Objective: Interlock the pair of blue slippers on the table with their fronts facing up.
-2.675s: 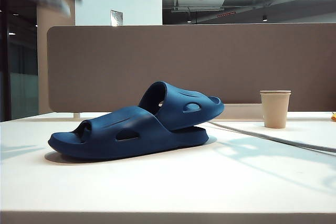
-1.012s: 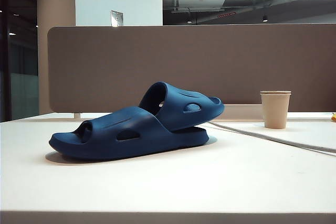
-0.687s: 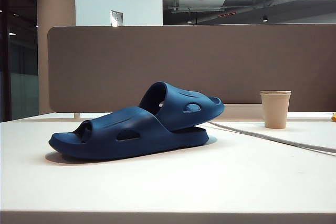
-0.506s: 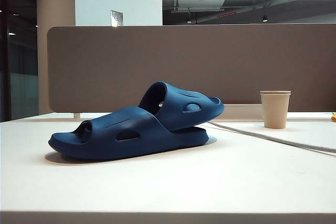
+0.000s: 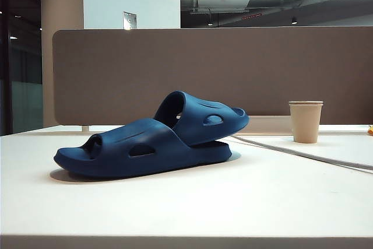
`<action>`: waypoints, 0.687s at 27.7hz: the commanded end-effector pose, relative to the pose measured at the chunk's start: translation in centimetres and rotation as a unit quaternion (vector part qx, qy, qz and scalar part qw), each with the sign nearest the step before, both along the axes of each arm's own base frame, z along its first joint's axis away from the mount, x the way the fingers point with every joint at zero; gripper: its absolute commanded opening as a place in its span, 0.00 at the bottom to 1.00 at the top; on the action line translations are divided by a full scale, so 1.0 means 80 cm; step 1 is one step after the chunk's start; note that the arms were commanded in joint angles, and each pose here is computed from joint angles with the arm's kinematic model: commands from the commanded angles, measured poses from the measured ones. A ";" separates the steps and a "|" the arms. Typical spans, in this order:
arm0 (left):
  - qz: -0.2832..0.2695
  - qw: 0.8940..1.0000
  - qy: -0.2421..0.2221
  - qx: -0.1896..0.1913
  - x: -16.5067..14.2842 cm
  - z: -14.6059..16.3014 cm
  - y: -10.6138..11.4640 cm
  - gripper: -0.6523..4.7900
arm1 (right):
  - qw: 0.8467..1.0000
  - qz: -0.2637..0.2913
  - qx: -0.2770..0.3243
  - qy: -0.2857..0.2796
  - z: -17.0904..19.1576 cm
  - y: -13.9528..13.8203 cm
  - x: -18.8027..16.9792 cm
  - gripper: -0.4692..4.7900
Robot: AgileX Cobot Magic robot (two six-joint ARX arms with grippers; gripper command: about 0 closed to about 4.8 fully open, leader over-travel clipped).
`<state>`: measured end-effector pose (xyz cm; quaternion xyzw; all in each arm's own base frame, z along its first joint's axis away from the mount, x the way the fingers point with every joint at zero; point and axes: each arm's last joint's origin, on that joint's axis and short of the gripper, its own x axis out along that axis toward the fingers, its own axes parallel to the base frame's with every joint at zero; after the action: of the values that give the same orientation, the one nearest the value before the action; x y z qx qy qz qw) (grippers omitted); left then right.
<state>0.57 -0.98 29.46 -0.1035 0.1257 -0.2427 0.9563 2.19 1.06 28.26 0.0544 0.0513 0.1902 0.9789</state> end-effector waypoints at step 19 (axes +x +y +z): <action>-0.008 0.999 0.014 -0.048 0.025 -0.020 -0.007 0.31 | 0.997 0.026 0.021 -0.076 -0.006 0.004 0.024 0.38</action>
<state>2.33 -1.46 27.79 -0.1543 0.1421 -0.2479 0.9458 3.97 1.33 27.44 0.0612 -0.0017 0.2170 0.9742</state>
